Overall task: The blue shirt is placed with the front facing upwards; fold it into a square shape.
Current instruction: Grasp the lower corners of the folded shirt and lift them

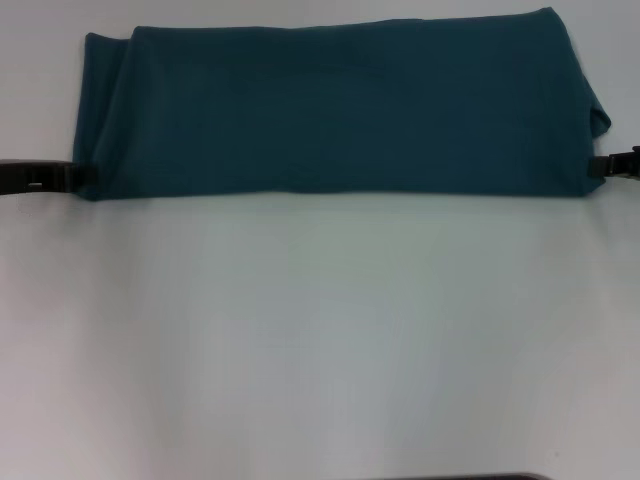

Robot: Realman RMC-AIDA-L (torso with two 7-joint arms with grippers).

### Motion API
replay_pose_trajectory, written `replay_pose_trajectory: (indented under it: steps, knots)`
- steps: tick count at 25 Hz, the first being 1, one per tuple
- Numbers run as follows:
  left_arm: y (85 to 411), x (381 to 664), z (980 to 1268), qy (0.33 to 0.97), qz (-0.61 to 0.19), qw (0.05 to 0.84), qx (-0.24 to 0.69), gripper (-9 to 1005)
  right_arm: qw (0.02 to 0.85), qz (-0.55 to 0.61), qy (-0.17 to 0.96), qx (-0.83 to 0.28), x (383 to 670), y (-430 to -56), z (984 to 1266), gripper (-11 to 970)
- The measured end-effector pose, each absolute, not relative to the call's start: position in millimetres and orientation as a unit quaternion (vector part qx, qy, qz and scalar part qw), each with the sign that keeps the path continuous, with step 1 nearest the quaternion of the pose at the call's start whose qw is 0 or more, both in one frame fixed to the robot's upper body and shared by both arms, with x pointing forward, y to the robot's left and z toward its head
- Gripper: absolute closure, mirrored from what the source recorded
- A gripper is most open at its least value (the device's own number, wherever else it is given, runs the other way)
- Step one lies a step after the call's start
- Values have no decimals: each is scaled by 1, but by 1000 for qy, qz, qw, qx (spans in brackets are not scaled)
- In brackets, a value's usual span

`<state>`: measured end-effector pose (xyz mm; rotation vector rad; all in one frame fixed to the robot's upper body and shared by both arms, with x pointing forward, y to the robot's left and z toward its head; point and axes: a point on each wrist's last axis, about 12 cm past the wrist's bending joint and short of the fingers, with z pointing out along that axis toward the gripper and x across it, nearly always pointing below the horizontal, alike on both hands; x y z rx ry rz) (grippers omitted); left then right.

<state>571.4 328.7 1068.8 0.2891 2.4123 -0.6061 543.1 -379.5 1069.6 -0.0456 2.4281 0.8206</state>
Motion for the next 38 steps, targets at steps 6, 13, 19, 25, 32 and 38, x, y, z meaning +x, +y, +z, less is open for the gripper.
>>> replay_pose_trajectory:
  steps: [6,13,19,25,32,38]
  knots:
    - [331,570,1069,916,-233,309,109,998,284,307,908,-16,541,-384,1070,957]
    - [333,567,1075,919,-234,296,119,998,279,309,909,-18,536,-388,1072,957]
    - [332,564,1080,919,-241,284,129,998,274,309,910,-16,529,-394,1071,957]
    - [331,559,1087,915,-260,271,148,997,269,310,912,-11,521,-402,1071,956]
    - [331,549,1092,911,-280,251,167,997,264,312,913,-14,514,-407,1071,956]
    - [335,542,1091,914,-283,238,169,997,256,314,914,-15,505,-412,1069,957]
